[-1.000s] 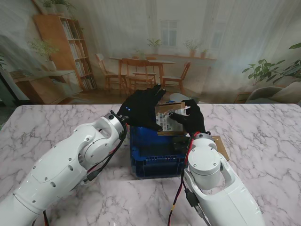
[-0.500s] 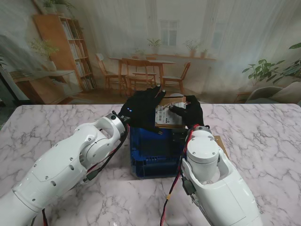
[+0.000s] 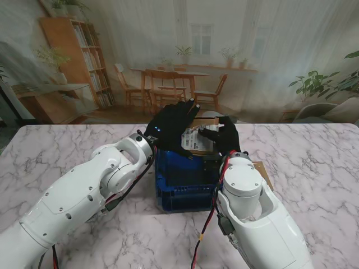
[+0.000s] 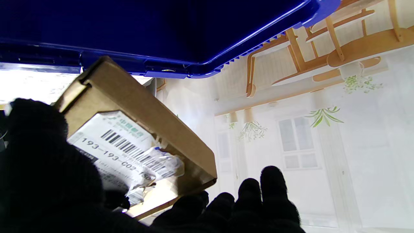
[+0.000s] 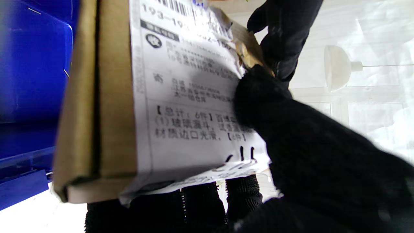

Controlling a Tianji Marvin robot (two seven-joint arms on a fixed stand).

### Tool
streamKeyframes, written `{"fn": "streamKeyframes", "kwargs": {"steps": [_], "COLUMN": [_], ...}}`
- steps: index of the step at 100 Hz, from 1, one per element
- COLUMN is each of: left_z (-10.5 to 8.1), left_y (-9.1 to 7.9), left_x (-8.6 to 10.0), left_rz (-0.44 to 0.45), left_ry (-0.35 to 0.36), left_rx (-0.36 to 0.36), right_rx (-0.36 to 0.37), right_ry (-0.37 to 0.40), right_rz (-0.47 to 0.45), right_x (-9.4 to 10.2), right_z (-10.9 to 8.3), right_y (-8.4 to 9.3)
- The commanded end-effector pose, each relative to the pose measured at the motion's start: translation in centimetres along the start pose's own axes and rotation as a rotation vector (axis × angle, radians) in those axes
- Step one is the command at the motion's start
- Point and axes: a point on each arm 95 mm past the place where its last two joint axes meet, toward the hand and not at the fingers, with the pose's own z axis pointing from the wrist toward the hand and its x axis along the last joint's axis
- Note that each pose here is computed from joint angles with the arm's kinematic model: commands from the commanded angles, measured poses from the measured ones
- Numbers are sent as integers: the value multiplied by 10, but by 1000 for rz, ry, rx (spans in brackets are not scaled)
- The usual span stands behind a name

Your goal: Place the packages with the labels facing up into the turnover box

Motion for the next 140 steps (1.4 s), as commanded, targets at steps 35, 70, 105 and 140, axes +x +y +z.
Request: {"fn": "streamKeyframes", "kwargs": {"steps": [35, 70, 105, 140], "left_z": [10, 9, 11, 10], "left_y": [11, 12, 16, 15], "left_x": [-3, -1, -2, 0], "left_rz": [23, 64, 125, 44], "left_ry": [9, 61, 53, 65], "left_rx": [4, -4, 1, 52], "right_rx": [61, 65, 79, 86], "right_ry": [-23, -50, -79, -94], "right_rz": [39, 79, 117, 103], "right_x": [2, 4, 4, 3], "right_z": [-6, -5, -8, -7], "right_y": [-8, -9, -9, -9]}}
